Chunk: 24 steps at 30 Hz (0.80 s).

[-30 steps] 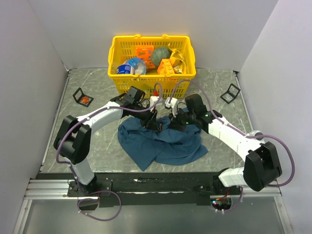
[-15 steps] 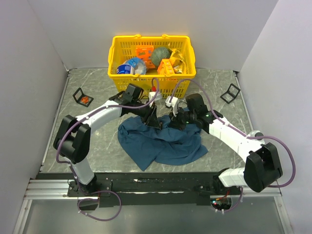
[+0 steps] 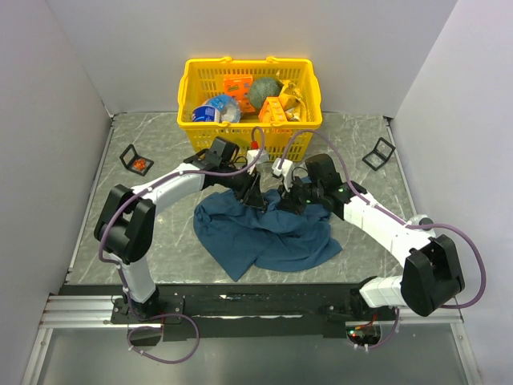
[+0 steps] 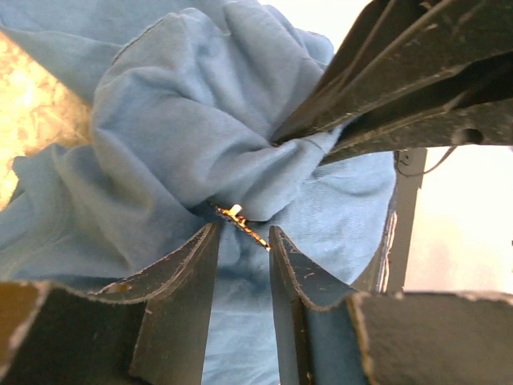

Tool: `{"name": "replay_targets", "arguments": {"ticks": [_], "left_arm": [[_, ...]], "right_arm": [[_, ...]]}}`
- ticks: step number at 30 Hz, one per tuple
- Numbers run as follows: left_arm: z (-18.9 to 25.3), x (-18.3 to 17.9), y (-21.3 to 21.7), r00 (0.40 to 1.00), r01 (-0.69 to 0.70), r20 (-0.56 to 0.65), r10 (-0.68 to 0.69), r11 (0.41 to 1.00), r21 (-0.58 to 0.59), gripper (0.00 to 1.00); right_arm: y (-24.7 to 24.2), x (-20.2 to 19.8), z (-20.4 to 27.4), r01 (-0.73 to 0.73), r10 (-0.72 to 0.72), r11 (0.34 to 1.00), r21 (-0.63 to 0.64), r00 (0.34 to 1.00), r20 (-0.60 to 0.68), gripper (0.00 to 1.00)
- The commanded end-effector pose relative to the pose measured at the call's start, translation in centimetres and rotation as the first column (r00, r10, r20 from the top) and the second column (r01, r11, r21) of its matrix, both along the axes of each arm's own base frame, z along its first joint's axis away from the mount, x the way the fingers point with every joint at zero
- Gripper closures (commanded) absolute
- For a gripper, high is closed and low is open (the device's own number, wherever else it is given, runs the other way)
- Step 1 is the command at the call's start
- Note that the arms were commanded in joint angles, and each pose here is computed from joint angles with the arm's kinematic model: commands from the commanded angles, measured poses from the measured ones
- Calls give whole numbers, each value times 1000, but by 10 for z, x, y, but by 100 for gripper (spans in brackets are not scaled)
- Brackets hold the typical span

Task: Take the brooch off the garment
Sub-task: Remove the brooch from the clothes.

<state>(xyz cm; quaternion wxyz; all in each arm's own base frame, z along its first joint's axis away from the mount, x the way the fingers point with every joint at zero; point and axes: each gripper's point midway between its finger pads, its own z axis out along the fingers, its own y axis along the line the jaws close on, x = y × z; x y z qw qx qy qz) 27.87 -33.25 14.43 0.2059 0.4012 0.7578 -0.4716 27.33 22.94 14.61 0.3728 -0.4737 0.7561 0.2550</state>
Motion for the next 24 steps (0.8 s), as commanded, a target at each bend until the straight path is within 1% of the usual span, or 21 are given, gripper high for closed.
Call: {"name": "replay_targets", "arguments": {"ticks": [1,2,3,4,8,11,12,15,17,18,19,20,22,23,24], "left_arm": [[12,12,-7,998,-26,60,26,1000,-6,65],[12,12,-7,998,-27,61,27,1000,-5,67],[11,13,-7,998,-28,60,28,1000,-5,72],[9,13,-7,998,-30,55,30,1000,1,75],[9,15,-10,998,-26,59,26,1000,3,78],[5,15,-12,998,-26,57,26,1000,12,89],[5,14,-13,998,-24,61,23,1000,16,98],[4,13,-15,997,-21,73,19,1000,20,99],[6,15,-15,996,-24,89,22,1000,18,99],[9,17,-15,994,-31,110,29,999,17,99],[11,19,-13,991,-39,127,37,999,18,99],[11,19,-11,989,-48,141,45,999,19,99],[29,25,-9,973,-75,220,75,997,-8,99],[32,25,-7,968,-85,237,85,996,-12,99],[47,28,-7,952,-96,288,104,994,-44,99]], "right_arm": [[2,8,22,9,-12,999,49,997,74,100],[1,7,21,10,-14,999,47,997,71,100],[2,8,22,9,-12,999,49,997,74,100],[2,8,22,9,-12,999,49,997,74,100],[2,7,22,5,-9,999,49,997,72,100],[2,7,22,3,-7,999,50,997,75,100],[2,7,23,1,-5,999,51,997,72,100],[3,4,24,-10,6,998,58,998,64,100],[4,3,30,-17,13,998,62,998,63,89],[3,3,32,-14,10,998,66,998,59,76],[2,0,37,-21,17,997,70,998,57,70],[2,2,45,-21,15,997,79,997,74,64],[-5,4,61,-13,2,994,108,995,101,54],[-7,5,71,-13,-2,992,122,993,117,52],[-9,7,77,-9,-8,991,133,992,129,49]]}}
